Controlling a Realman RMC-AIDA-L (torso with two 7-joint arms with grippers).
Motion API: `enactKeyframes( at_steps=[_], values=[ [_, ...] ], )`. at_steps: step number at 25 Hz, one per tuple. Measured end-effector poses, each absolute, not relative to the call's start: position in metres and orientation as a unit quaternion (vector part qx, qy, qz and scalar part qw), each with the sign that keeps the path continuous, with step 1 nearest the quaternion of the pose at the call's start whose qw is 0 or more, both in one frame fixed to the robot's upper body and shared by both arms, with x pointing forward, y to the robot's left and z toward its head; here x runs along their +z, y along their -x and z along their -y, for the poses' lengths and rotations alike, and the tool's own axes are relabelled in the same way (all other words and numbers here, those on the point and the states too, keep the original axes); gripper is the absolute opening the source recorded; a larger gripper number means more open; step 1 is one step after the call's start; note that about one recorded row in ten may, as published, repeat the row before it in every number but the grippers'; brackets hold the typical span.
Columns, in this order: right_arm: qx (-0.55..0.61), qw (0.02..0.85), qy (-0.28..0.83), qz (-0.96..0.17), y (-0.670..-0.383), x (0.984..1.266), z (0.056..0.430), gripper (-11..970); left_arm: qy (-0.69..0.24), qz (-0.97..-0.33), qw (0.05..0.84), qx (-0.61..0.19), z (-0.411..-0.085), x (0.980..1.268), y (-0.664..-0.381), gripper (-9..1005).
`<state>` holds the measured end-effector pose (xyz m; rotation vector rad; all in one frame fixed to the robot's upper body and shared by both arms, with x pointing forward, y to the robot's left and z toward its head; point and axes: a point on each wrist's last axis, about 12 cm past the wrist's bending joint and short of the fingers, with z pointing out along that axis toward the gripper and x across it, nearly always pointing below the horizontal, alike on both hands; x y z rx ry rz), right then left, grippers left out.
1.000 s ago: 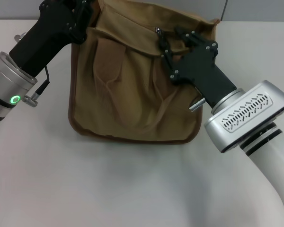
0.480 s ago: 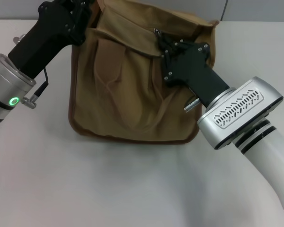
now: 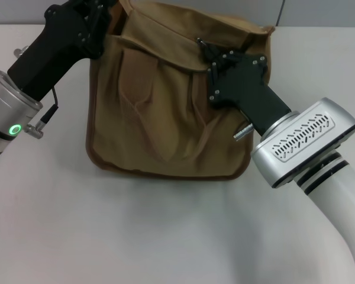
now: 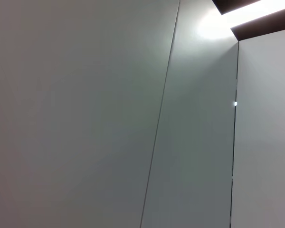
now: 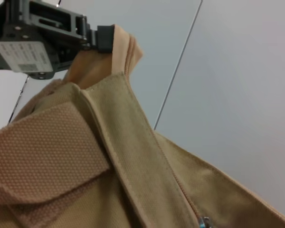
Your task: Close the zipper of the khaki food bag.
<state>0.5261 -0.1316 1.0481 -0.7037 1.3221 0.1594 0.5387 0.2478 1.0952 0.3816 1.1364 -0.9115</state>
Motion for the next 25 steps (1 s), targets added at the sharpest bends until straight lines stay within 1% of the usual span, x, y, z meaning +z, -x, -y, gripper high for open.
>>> enactKeyframes(
  at_steps=[18, 24, 25],
  values=[
    [0.059, 0.734, 0.289, -0.612, -0.518, 1.043, 0.146, -1, -0.167, -0.51, 0.735, -0.413, -0.253, 1.095, -0.535, 24],
    [0.072, 0.767, 0.25, -0.587, -0.503, 1.054, 0.146, -2, -0.172, -0.495, 0.737, -0.427, -0.251, 1.099, -0.533, 24],
    [0.077, 0.776, 0.24, -0.578, -0.496, 1.057, 0.146, -2, -0.175, -0.489, 0.737, -0.431, -0.249, 1.101, -0.533, 24]
  ],
)
